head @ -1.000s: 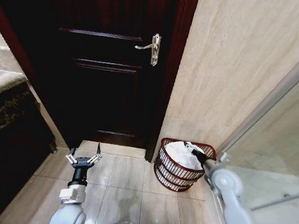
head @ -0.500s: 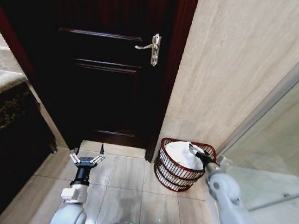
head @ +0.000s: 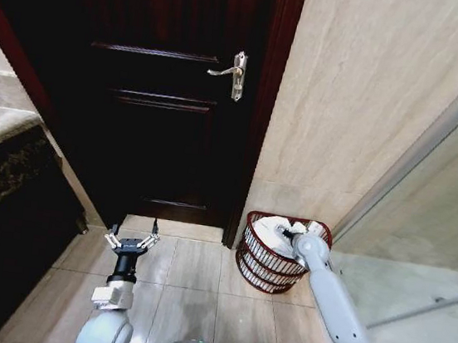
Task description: Discard the used towel into the hamper.
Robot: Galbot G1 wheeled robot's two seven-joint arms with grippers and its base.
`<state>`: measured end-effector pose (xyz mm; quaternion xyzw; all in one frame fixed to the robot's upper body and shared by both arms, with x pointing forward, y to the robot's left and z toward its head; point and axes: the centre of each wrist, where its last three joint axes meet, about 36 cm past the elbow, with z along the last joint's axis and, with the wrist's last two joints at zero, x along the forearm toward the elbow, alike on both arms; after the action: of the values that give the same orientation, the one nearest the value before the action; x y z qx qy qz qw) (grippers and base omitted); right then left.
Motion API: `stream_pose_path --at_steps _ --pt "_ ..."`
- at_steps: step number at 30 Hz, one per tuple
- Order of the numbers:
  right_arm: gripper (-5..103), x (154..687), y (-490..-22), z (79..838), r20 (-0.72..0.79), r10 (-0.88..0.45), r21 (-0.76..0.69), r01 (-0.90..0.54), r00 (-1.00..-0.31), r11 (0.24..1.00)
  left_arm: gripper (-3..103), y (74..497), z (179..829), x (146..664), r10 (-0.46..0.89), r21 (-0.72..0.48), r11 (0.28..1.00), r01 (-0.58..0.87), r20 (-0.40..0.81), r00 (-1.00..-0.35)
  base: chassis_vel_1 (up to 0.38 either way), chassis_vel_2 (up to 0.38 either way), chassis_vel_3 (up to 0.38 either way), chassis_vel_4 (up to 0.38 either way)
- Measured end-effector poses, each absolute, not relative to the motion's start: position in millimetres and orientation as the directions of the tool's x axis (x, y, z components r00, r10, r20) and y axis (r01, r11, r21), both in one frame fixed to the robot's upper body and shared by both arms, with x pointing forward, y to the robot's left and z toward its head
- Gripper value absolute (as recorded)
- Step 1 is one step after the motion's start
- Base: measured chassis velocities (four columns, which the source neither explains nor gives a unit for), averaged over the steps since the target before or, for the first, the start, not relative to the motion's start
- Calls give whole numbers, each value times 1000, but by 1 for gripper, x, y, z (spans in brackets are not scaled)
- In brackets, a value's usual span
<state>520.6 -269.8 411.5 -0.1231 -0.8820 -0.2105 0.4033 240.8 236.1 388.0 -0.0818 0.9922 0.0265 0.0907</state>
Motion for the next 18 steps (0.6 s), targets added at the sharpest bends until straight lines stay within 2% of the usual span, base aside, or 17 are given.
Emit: stream_pose_path --at_steps 12,18 --pt "100 522 -273 392 821 -11 327 455 -570 828 100 232 387 245 -146 36 987 -155 -183 -972 0 0 0 0" --pt "100 524 -271 387 830 -20 332 464 -557 821 100 235 387 245 -146 42 987 -156 -181 -973 0 0 0 0"
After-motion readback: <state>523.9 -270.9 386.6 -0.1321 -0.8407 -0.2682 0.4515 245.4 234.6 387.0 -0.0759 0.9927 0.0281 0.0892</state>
